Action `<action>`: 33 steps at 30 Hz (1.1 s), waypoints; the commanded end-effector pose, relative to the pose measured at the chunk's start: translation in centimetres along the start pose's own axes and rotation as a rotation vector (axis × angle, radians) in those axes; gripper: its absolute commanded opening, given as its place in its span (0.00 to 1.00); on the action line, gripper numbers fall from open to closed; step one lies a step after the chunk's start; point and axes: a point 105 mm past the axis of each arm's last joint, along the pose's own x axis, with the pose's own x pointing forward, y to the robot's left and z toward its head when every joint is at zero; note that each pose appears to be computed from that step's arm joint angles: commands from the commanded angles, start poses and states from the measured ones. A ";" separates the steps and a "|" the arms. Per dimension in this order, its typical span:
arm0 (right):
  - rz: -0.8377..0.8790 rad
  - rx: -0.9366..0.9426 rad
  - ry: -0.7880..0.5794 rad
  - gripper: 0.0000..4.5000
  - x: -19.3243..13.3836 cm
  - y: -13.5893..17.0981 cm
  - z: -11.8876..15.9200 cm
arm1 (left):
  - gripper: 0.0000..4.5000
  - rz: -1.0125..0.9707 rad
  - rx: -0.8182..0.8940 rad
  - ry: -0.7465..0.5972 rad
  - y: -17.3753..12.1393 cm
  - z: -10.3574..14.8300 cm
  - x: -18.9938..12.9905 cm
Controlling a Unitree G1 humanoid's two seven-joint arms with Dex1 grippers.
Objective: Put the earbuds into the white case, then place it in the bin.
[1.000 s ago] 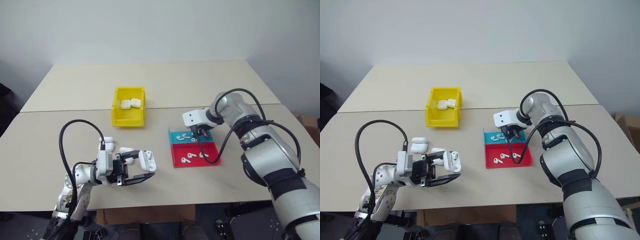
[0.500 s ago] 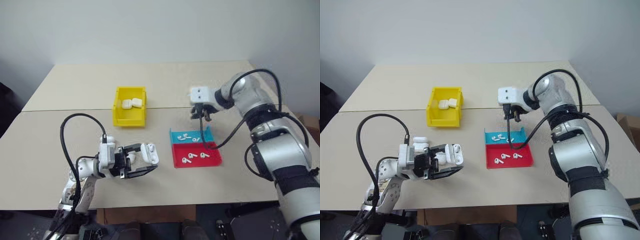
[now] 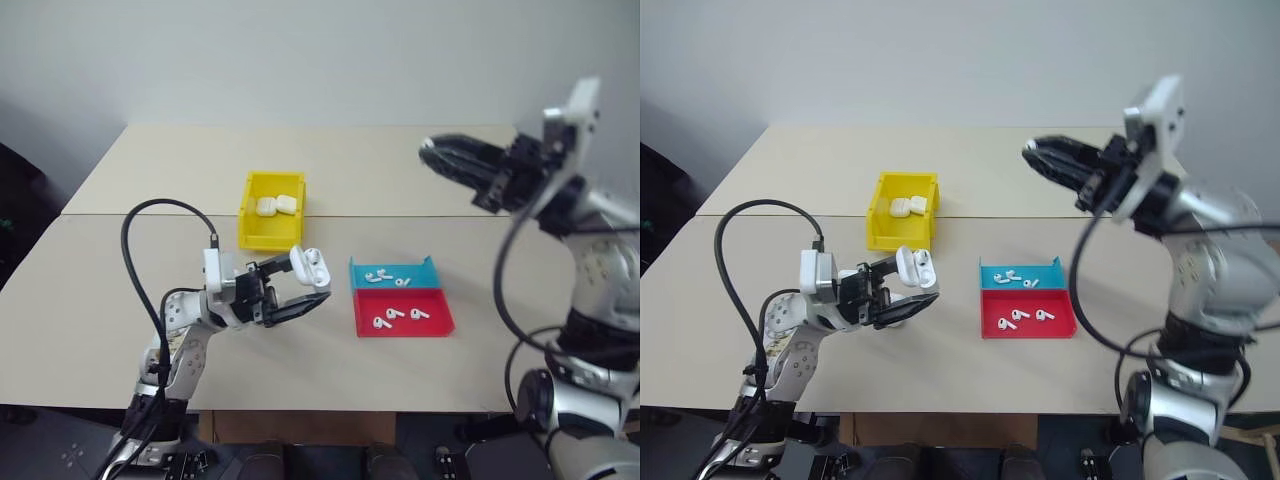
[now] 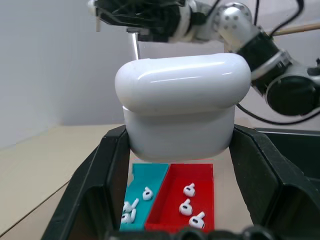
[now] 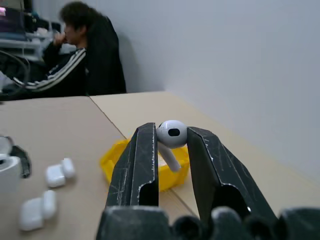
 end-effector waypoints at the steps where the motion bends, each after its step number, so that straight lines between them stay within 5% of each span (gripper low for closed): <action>1: 0.080 -0.027 -0.105 0.20 -1.0 3.8 2.5 | 0.61 -0.062 -0.003 -0.047 -0.2 1.6 0.5; 12: 0.310 0.005 -0.170 0.20 -0.1 10.7 2.1 | 0.61 -0.225 0.022 -0.060 -1.9 2.0 2.1; 33: 0.426 0.274 -0.066 0.20 1.5 11.9 0.7 | 0.61 -0.231 0.085 -0.078 -1.7 1.9 2.8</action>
